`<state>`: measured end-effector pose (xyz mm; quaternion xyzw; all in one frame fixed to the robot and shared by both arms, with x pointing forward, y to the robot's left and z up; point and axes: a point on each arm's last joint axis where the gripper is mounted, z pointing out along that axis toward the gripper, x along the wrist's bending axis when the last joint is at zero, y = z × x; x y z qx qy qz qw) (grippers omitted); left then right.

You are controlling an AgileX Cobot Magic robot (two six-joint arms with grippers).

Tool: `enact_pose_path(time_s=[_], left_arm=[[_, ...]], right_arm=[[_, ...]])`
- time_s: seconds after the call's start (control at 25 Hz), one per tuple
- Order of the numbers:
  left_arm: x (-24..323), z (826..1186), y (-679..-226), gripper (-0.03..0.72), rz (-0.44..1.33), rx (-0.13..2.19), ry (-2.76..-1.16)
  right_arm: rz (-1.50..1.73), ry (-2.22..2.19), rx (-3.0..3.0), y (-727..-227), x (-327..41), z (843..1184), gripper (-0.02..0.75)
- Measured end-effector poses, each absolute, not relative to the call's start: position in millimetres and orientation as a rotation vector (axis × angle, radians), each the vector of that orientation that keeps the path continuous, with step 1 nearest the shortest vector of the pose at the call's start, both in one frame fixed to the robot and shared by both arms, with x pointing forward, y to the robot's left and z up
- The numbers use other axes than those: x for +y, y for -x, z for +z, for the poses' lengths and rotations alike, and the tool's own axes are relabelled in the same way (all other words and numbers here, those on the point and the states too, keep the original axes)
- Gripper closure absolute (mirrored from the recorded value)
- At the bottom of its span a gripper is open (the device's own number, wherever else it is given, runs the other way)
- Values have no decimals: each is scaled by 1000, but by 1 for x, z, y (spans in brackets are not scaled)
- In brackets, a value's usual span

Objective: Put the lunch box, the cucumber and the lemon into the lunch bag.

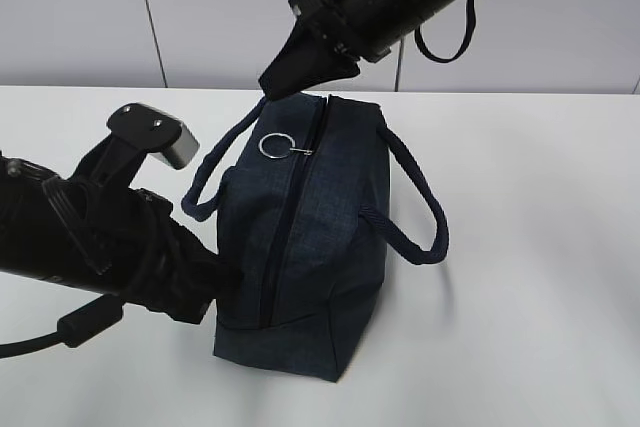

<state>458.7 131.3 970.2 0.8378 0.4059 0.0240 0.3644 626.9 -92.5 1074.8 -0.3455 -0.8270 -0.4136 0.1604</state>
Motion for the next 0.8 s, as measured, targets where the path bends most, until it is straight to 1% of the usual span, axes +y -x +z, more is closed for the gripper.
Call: enact_pose_path(time_s=[0.12, 0.36, 0.4, 0.48, 0.52, 0.6, 0.68, 0.72, 0.8], left_arm=[[131, 970, -459, 694, 62, 1044, -2155], [131, 970, -459, 694, 62, 1044, -2155], [131, 970, -459, 694, 62, 1044, -2155], [131, 970, -459, 694, 62, 1044, -2155], [131, 970, -459, 694, 62, 1044, -2155], [131, 970, -459, 694, 63, 1044, -2155], [131, 970, -459, 694, 63, 1044, -2155], [131, 970, -459, 694, 61, 1046, -2156], [131, 969, -459, 694, 60, 1047, -2157]], right_arm=[[-1186, 994, -2366, -628, -93, 1079, 738], [-1119, 1021, -2424, -628, -96, 1074, 737], [-1115, 1023, -2427, -629, -97, 1074, 723], [-1111, 1025, -2427, -628, -97, 1074, 636], [-1108, 1032, -2422, -628, -97, 1074, 556], [-1101, 1055, -2406, -628, -97, 1074, 371], [-1089, 1089, -2383, -628, -97, 1074, 250], [-1084, 1108, -2369, -628, -97, 1074, 218], [-1072, 1140, -2347, -628, -97, 1073, 196]])
